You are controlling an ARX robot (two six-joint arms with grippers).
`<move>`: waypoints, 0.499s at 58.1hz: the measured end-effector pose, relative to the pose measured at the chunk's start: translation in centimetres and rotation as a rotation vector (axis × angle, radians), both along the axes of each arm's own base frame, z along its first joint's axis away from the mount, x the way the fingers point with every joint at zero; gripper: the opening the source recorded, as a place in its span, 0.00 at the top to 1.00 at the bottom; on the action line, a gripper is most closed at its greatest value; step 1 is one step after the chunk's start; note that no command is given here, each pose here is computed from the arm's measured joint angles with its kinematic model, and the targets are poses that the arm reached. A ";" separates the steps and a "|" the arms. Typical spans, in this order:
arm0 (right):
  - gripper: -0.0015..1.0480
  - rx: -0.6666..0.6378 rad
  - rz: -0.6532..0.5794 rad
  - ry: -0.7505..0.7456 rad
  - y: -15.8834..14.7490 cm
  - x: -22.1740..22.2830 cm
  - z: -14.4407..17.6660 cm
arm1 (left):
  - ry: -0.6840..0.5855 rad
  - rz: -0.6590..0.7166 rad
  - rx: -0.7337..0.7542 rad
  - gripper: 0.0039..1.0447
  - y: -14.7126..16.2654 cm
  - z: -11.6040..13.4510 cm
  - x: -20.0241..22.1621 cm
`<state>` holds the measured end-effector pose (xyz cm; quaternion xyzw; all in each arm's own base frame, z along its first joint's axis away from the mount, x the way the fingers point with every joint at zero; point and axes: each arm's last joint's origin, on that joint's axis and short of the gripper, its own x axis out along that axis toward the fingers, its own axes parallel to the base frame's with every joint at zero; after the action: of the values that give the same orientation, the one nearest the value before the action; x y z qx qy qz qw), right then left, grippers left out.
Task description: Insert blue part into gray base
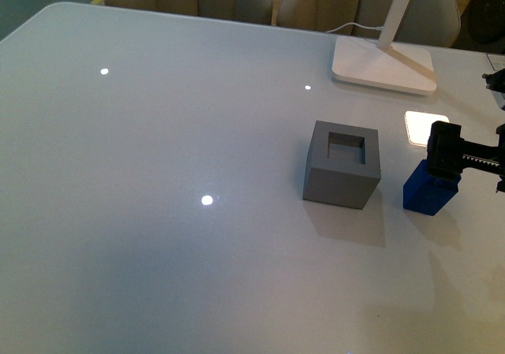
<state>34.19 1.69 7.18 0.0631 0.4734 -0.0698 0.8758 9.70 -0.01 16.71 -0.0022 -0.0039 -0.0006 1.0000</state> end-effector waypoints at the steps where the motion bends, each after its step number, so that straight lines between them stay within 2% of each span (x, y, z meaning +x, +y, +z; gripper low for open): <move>1: 0.09 0.001 -0.002 0.001 0.0 0.1 -0.1 | 0.000 0.000 0.000 0.07 0.0 0.0 0.0; 29: 0.09 0.058 -0.077 0.037 0.5 3.7 -2.9 | 0.000 0.000 0.000 0.07 0.0 0.0 0.0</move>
<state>37.93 2.22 4.33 0.1053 0.4884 -0.0908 0.8615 9.70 -0.01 16.71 -0.0022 -0.0039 -0.0006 1.0000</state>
